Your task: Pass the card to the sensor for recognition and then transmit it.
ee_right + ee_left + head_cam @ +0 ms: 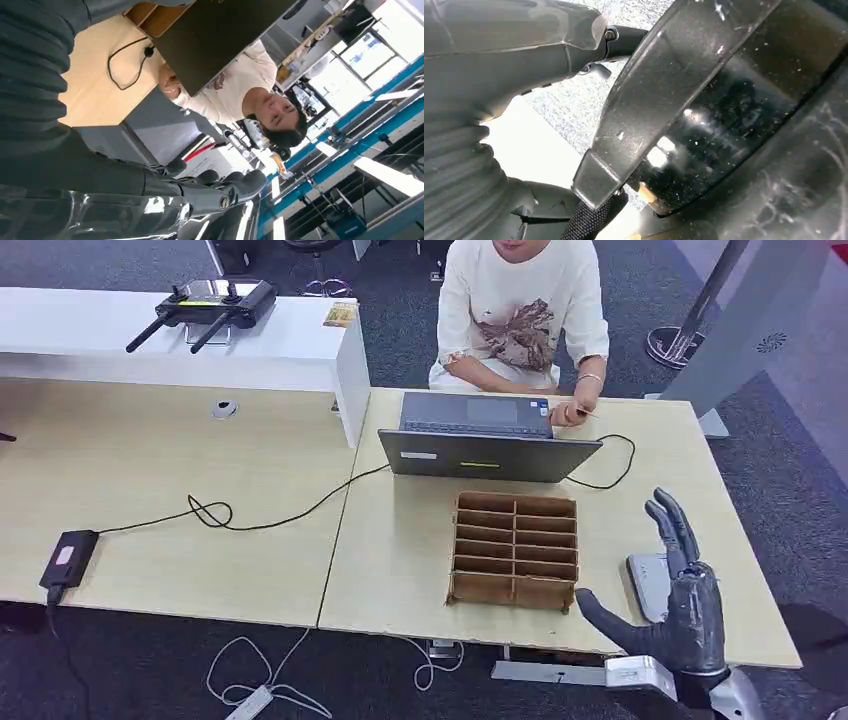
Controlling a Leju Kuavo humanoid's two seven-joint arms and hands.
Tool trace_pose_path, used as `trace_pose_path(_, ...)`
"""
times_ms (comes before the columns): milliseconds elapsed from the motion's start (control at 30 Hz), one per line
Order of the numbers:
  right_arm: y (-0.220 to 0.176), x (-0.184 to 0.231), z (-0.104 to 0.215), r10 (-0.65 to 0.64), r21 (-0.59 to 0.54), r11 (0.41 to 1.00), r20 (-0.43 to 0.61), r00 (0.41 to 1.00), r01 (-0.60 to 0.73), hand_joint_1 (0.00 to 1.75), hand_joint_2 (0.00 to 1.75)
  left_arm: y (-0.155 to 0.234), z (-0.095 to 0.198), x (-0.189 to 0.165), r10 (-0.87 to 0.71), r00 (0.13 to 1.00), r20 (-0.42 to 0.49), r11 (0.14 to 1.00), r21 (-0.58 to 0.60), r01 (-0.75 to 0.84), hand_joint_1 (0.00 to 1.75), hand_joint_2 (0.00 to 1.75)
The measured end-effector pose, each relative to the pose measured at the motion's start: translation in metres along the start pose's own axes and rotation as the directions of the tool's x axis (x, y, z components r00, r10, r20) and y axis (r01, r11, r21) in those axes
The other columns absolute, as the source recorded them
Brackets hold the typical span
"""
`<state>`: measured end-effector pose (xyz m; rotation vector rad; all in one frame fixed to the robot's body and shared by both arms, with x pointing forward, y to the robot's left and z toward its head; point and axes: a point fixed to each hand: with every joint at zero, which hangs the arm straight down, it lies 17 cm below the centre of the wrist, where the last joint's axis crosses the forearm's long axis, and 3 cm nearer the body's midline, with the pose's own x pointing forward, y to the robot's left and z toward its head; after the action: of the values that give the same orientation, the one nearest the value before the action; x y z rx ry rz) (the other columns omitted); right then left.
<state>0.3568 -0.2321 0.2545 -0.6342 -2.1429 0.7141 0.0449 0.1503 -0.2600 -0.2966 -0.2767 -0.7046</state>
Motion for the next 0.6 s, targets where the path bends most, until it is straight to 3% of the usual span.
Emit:
trace_pose_path(100,0.002,-0.002,0.001,0.074,0.010,0.997,-0.013,0.997,-0.074,0.00,1.75,0.000,0.000,0.000,0.000,1.000,0.000,1.000,0.000,0.000,0.00,1.75)
trace_pose_path(267,-0.003,-0.021,0.001,0.379,0.025,0.925,-0.084,0.921,-0.378,0.00,1.75,0.000,0.000,0.000,0.000,1.000,-0.002,1.000,0.000,0.000,0.00,1.75)
trace_pose_path(600,0.007,-0.042,0.008,0.598,0.145,0.801,-0.148,0.788,-0.581,0.00,1.75,0.000,0.000,0.000,-0.008,1.000,-0.004,1.000,-0.002,0.008,0.00,1.75)
